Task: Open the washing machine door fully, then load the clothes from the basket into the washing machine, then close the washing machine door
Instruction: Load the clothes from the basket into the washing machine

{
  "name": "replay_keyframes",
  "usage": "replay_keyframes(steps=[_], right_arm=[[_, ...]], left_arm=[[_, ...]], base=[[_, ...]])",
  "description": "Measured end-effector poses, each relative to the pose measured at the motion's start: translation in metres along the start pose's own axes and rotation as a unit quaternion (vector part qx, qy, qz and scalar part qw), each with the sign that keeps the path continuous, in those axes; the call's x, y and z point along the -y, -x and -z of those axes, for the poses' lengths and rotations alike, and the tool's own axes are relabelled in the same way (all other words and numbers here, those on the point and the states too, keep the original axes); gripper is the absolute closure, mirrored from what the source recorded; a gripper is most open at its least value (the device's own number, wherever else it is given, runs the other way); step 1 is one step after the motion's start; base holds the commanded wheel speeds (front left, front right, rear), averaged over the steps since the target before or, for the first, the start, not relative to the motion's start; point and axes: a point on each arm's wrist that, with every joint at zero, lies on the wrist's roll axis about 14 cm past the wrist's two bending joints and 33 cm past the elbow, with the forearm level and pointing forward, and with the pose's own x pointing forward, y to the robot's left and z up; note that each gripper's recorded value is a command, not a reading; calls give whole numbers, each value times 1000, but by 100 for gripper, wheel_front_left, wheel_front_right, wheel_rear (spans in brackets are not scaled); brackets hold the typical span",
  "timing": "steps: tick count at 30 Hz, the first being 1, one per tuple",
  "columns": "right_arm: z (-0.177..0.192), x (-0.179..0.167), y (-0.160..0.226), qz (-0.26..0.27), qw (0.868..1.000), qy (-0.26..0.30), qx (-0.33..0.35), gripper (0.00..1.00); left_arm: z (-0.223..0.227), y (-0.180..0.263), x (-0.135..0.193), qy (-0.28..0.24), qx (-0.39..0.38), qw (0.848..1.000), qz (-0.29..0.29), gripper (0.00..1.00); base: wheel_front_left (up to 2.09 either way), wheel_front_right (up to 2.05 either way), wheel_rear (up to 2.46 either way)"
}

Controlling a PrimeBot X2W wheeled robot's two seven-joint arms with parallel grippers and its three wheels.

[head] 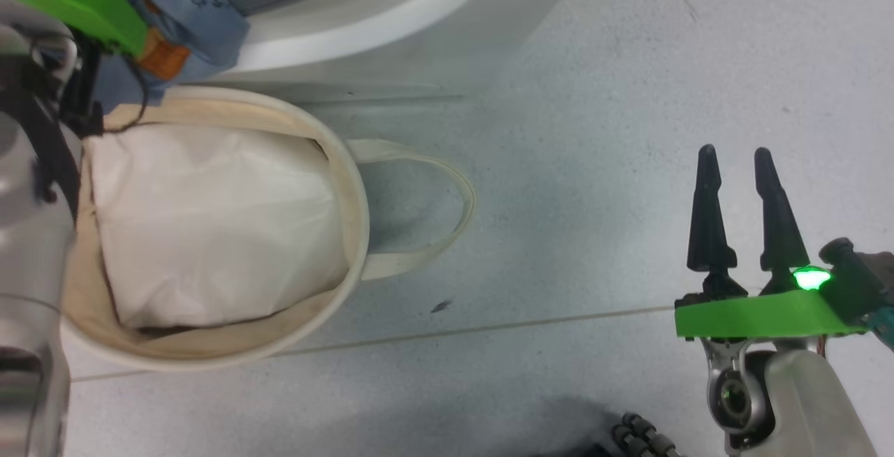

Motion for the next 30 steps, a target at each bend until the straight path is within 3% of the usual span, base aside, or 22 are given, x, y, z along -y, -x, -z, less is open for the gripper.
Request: replay_keyframes(steps=[10,16,18,22,28,29,30], right_arm=[[8,15,-3,19,1000,19,-9,0],[11,24,-4,31,999,25,-13,0],[12,24,-4,31,999,25,-15,0],[10,22,-3,29,999,24,-12,0],[6,23,-1,32,999,25,-8,0],[6,23,-1,31,999,25,-7,0],[5,22,-1,31,999,25,-7,0]], left_arm=[[-8,-44,0,-20,16,1000,11,100],[-98,-61,4,10,166,986,15,100],[-108,-60,4,20,186,982,12,100],[-85,-59,5,9,155,988,11,100],[-1,-54,12,-15,21,1000,17,100],[11,-53,14,-21,-4,1000,21,86],[23,-51,16,-24,-29,999,23,33]], base=[[0,0,0],[0,0,0],[0,0,0],[0,0,0],[0,0,0],[0,0,0],[0,0,0]])
